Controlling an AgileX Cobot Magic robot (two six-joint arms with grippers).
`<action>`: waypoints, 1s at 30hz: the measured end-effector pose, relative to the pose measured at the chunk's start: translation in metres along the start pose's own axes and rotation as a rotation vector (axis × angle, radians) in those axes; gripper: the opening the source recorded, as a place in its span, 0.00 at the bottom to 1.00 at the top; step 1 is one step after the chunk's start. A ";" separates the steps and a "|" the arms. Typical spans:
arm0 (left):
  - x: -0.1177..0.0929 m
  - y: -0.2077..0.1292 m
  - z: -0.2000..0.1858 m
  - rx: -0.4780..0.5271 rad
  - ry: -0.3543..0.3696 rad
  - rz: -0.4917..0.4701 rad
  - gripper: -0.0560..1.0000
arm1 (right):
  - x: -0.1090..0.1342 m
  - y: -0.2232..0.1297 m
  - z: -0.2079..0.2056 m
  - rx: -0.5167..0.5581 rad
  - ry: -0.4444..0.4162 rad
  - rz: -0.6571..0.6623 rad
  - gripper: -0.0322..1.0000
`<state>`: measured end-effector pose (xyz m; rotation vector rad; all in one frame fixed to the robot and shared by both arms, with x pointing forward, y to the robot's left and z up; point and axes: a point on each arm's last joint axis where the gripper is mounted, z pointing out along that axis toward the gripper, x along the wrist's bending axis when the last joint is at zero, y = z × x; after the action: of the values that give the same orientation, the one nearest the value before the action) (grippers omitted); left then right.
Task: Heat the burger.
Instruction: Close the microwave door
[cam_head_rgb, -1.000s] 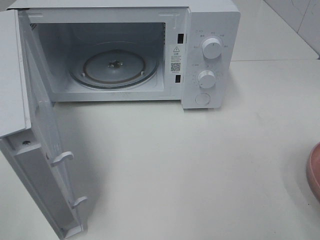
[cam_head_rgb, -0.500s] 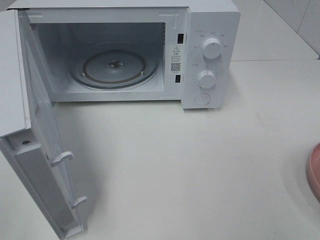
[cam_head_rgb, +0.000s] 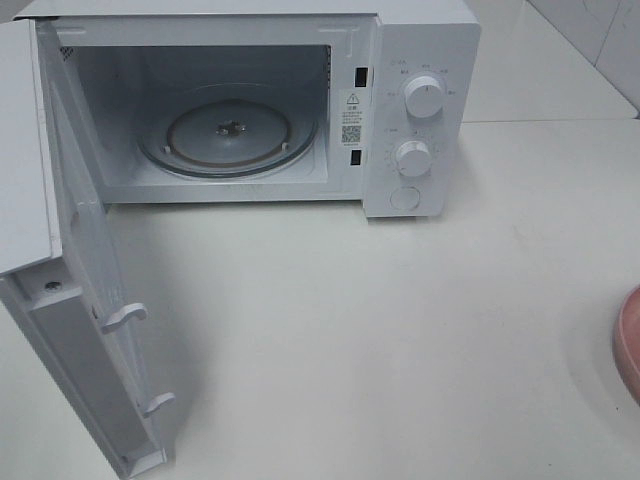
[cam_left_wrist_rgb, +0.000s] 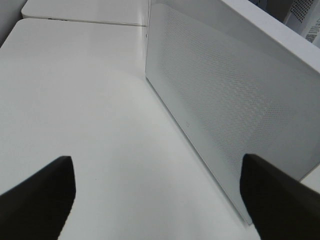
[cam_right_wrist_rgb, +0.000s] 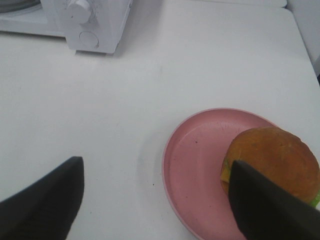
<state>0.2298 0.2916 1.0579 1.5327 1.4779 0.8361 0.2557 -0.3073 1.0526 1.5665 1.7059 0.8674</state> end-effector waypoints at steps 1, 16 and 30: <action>0.000 0.000 0.000 0.000 0.000 0.000 0.83 | 0.000 0.000 0.000 0.000 0.000 0.000 0.76; 0.000 0.000 0.000 0.000 -0.001 0.000 0.83 | 0.000 -0.014 -0.017 -0.120 -0.083 0.027 0.76; 0.000 0.000 0.000 0.000 -0.003 -0.001 0.83 | 0.001 -0.014 -0.017 -0.120 -0.078 0.026 0.76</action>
<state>0.2298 0.2913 1.0579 1.5320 1.4769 0.8330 0.2338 -0.3082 1.0508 1.5254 1.5533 0.8933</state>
